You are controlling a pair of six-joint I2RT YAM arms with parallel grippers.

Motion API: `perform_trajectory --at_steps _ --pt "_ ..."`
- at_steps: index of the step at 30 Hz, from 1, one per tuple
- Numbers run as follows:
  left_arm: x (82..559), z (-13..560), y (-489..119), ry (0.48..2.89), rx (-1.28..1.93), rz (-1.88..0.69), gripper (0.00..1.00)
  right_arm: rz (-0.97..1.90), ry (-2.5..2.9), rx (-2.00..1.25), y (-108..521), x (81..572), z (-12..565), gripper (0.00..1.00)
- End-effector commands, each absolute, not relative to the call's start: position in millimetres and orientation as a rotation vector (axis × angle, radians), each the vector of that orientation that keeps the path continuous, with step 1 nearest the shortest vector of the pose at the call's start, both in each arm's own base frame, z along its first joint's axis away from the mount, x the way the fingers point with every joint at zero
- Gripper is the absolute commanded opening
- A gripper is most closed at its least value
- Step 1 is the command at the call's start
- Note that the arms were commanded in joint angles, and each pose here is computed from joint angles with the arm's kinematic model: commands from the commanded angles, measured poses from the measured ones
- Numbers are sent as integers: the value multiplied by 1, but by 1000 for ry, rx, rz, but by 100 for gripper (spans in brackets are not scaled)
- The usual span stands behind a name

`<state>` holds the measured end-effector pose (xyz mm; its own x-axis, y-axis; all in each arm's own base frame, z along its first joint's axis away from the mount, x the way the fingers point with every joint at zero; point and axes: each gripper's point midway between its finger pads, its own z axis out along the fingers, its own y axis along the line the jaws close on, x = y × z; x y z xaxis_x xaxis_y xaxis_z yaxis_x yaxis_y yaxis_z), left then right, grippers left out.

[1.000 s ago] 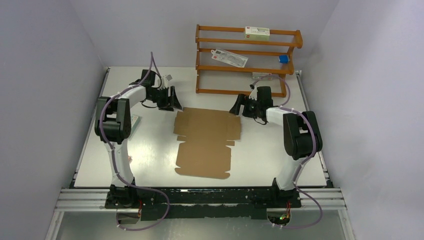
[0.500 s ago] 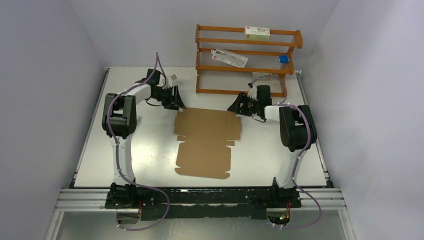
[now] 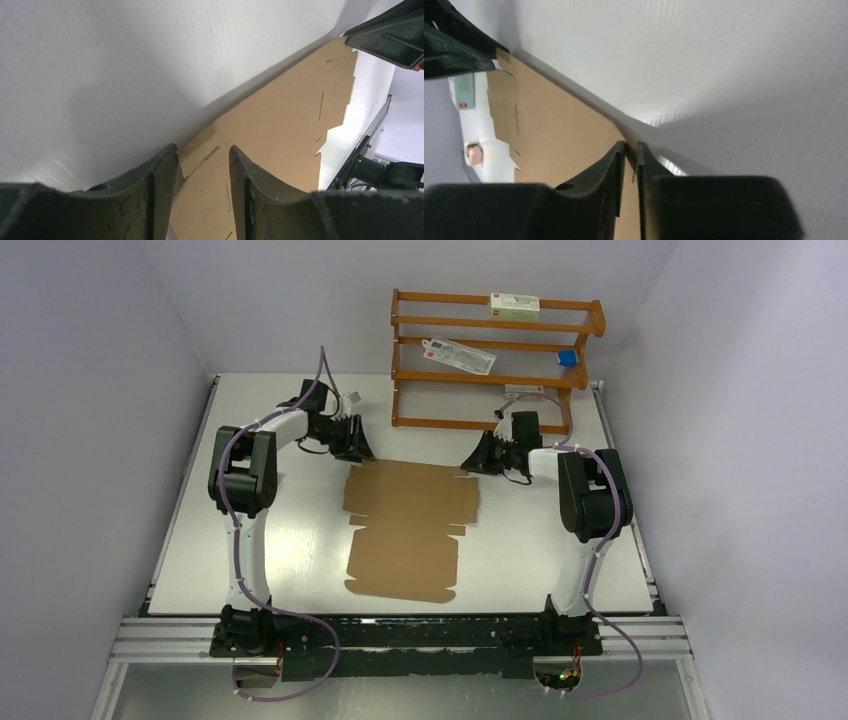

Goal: Fold the paper box

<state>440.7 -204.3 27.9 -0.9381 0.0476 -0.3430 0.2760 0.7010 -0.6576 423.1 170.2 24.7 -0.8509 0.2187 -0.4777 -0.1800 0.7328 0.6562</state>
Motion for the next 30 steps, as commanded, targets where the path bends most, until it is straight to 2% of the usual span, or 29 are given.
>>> perform_trajectory --at_steps 1,4,7,14,18,23,30 --pt "434 32 -212 2615 284 -1116 47 938 2402 15 167 431 30 11" --pt "433 35 -213 2604 284 -1118 46 884 2420 -3 167 433 31 5" --pt "432 37 -213 2607 286 -1112 45 832 2441 -26 169 434 32 3" --pt "425 41 -220 2615 308 -1093 43 686 2463 -74 176 439 34 4" --pt "422 44 -225 2614 305 -1071 39 634 2471 -106 183 438 35 4" --pt "422 49 -230 2635 330 -926 30 541 2475 -135 191 435 36 4" --pt "419 46 -230 2692 372 -576 16 345 2471 -170 199 432 37 5"
